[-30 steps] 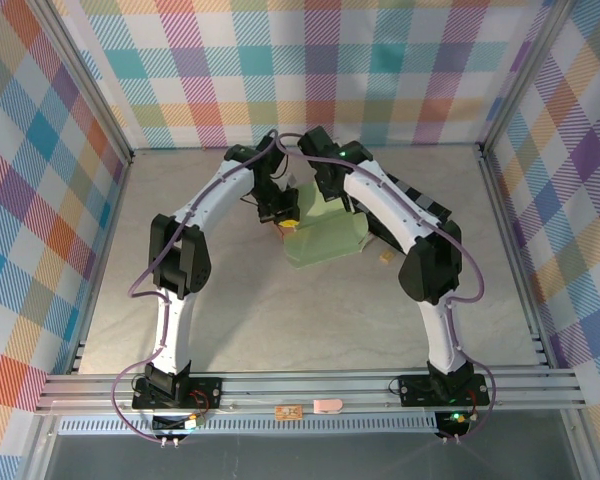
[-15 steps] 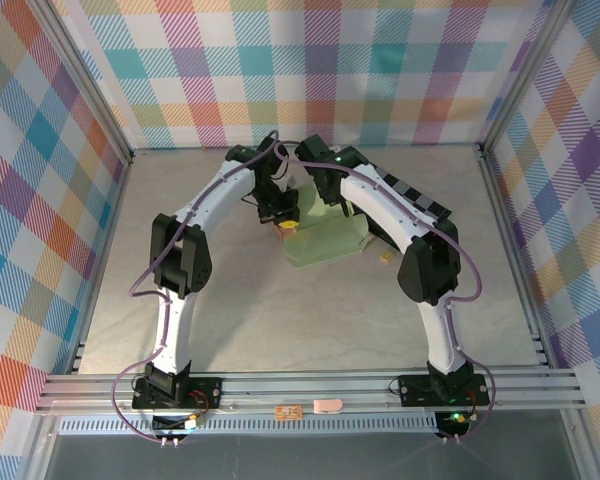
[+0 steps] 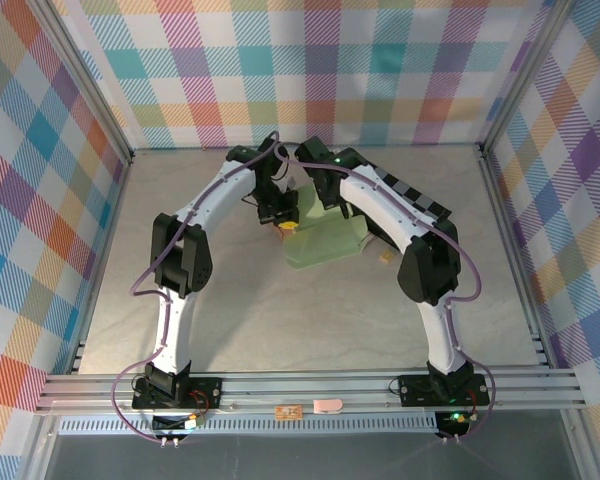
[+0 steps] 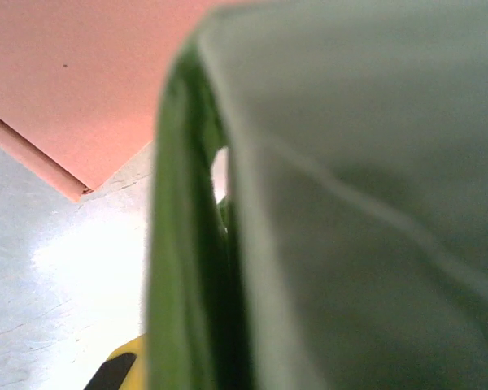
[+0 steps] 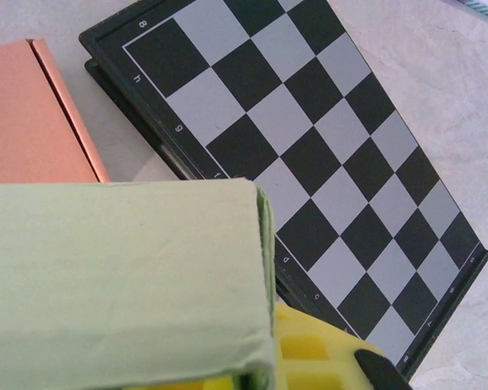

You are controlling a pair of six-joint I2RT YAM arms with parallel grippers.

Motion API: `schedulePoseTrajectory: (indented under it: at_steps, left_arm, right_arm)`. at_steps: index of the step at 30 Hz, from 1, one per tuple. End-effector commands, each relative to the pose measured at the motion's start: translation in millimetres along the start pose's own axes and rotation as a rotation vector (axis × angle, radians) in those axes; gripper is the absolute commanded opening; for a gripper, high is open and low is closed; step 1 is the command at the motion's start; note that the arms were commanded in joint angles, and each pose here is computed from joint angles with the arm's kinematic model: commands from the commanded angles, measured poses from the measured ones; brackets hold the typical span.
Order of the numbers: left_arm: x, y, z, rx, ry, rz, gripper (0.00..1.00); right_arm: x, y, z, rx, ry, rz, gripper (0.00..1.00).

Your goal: Fold the paper box

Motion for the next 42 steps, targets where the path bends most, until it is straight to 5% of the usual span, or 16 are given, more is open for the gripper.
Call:
schedulePoseTrajectory:
  at_steps: [1,6,18,32,42]
  left_arm:
    - [-5.8,5.9,-4.8,-0.014,0.034,-0.025,0.00]
    - [1.8,10.3,-2.5,-0.014,0.068,-0.091,0.00]
    - [35.7,36.1,15.2,0.008,0.081,-0.178,0.26]
    - [20.7,39.5,14.8,0.109,0.078,-0.340,0.28]
    - [35.4,39.7,21.2,0.118,-0.065,-0.369,0.17]
  right_arm:
    - [-13.9,10.9,-10.7,0.020,-0.008,0.024,0.00]
    - [-12.6,32.6,-6.3,0.050,-0.076,0.062,0.00]
    - [3.5,66.8,15.2,0.085,-0.158,0.160,0.00]
    - [11.2,72.3,24.8,0.089,-0.192,0.223,0.00]
    - [6.7,69.1,24.6,0.100,-0.210,0.216,0.00]
Point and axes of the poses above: each hand's point on the last joint's axis, 136 mm out from that joint toward the fingers, its own x axis out along the fingers, its own z axis along the line the jaws close on, y = z × x, the point moved 7 cm from there along -x, back along the fingers, and after that the axes turned 6 degrees about -x, right-handed, at the moved point
